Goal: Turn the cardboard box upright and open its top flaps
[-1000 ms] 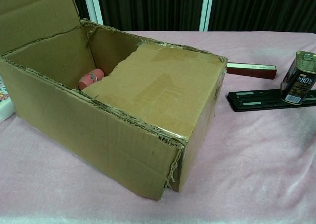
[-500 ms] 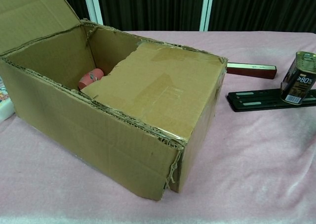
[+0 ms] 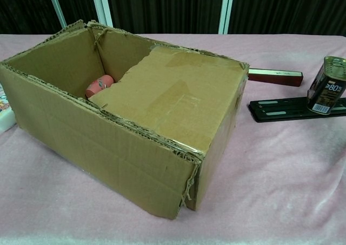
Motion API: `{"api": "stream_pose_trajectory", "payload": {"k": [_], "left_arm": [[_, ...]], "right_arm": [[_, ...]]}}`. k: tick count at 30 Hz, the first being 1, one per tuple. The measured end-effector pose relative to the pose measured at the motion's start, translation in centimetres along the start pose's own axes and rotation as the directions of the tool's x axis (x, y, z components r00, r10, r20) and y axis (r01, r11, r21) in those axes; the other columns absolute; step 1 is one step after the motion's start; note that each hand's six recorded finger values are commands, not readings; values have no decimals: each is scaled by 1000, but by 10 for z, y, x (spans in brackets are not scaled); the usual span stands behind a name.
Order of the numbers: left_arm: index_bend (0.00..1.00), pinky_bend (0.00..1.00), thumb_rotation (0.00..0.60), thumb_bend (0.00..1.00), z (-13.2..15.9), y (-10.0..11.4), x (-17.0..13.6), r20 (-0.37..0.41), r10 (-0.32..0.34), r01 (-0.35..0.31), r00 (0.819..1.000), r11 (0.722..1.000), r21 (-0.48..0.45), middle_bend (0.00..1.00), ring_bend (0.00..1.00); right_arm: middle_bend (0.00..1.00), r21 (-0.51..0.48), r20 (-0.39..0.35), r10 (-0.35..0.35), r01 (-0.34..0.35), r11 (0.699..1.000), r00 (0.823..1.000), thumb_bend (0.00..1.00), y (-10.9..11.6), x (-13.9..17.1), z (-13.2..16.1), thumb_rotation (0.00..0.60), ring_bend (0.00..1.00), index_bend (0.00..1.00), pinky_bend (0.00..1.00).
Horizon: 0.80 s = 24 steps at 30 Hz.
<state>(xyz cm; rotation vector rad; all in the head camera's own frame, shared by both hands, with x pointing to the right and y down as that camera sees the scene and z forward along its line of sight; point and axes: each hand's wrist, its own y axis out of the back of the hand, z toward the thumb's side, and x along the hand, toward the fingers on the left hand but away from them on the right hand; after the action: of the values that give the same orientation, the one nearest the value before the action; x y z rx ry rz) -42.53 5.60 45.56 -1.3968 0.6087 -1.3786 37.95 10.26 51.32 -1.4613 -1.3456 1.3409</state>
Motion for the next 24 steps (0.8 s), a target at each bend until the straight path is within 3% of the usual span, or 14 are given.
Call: {"api": "stream_pose_trajectory", "payload": {"k": [2, 7, 13, 19, 24], "left_arm": [[76, 43, 600, 235, -6, -10, -15, -46, 29, -32, 999, 996, -80, 104, 31], [65, 44, 600, 233, -17, -44, -61, -180, 58, -103, 982, 962, -251, 87, 28], [65, 44, 600, 234, -26, -83, -105, -287, 49, -149, 957, 929, -339, 87, 28], [65, 44, 600, 235, -36, -106, -127, -335, 41, -175, 941, 909, -379, 87, 28], [65, 44, 600, 238, -41, -119, -135, -345, 46, -190, 938, 897, -399, 87, 28]], "right_arm": [[0, 1, -24, 19, -19, 1000, 1000, 355, -2, 0, 5, 600, 0, 0, 230], [19, 32, -109, 73, -70, 997, 991, 440, -4, -3, 23, 600, 0, 0, 230], [21, 98, -226, 131, -112, 989, 965, 445, -7, -15, 59, 600, 0, 0, 230], [89, 160, -323, 192, -146, 976, 927, 517, -16, -25, 97, 600, 31, 67, 230], [209, 215, -422, 248, -169, 962, 872, 651, -30, -33, 141, 600, 136, 185, 250]]}}
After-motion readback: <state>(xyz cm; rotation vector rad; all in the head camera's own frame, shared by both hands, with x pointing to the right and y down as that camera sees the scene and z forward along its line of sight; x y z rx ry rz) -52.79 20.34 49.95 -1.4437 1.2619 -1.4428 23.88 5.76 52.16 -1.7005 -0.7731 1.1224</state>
